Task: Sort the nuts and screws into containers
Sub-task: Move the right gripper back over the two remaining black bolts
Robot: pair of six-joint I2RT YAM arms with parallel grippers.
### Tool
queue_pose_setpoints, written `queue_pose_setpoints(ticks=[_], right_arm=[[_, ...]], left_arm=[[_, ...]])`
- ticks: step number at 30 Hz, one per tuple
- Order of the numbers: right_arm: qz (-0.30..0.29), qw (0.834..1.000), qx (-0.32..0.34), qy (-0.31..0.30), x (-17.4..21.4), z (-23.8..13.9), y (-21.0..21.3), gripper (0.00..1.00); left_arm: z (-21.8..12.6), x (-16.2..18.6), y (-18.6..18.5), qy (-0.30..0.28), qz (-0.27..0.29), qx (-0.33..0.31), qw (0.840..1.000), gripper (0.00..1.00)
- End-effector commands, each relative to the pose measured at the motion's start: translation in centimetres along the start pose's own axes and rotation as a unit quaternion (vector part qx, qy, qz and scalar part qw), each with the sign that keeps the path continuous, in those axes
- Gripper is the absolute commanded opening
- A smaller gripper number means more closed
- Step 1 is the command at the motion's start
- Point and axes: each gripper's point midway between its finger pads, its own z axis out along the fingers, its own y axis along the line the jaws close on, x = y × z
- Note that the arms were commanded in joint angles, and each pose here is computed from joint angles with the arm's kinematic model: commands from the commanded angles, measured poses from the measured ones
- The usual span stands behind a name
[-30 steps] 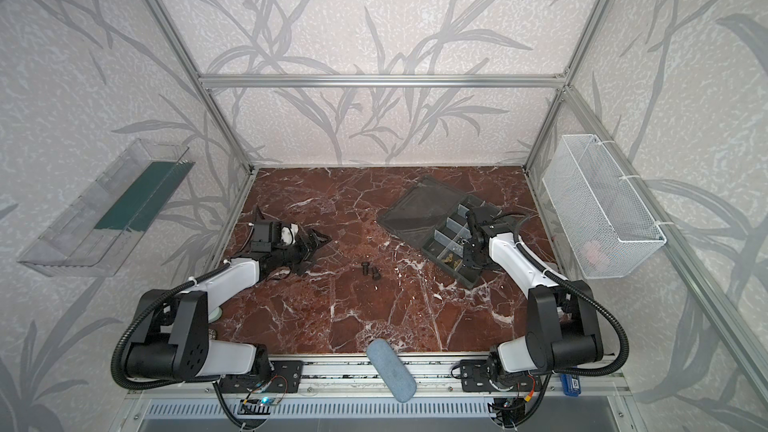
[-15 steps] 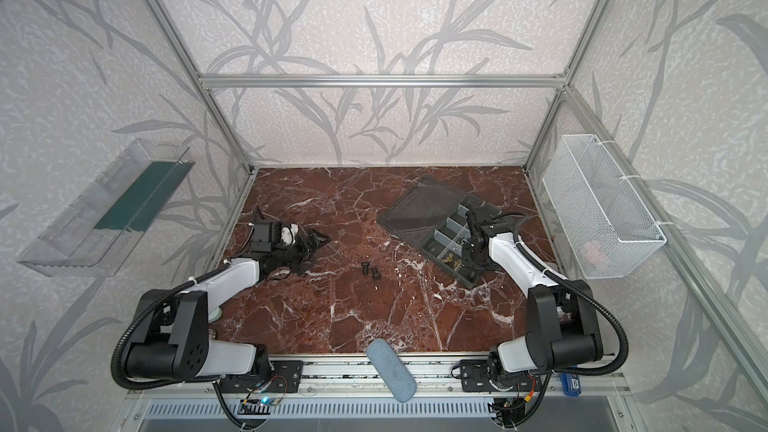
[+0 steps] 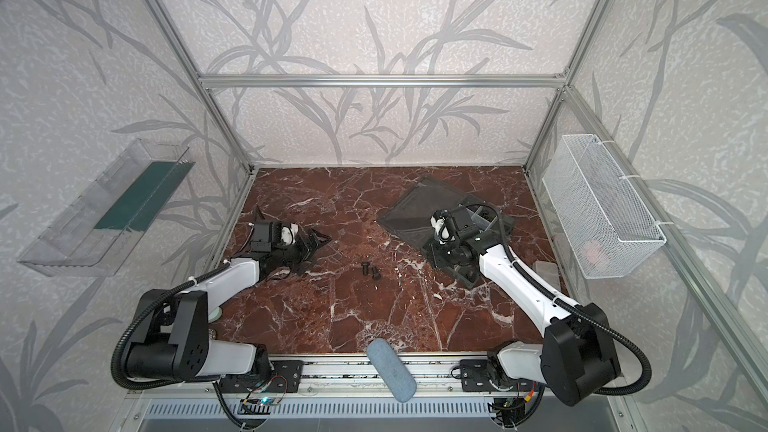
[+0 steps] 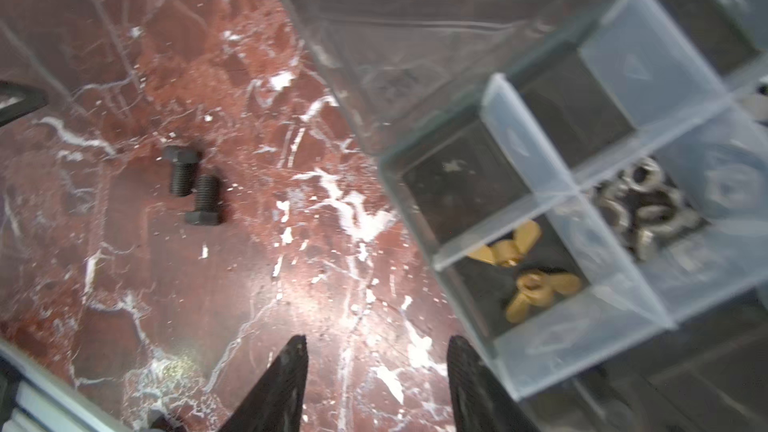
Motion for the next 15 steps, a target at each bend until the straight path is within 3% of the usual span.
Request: queue_pose_setpoints(ticks=[1,9,15], right_arm=[[-0.032,0.999,-0.041,-0.009,-1.5,1.6,3.7,0.56],[-0.096,0.993,-0.043,0.056,-0.4,8.1,9.4,0.57],[-0.111,0.990,-0.033,0.085,0.2,11.2,11.2,0.56]], left_arm=[[-0.3,-0.3,-0.5,-0.004,0.003,0.007,1.000,0.99],[-0.4,-0.2,-0.4,-0.004,0.006,0.005,1.000,0.99],[-0.4,-0.2,-0.4,-0.004,0.006,0.004,1.000,1.00]])
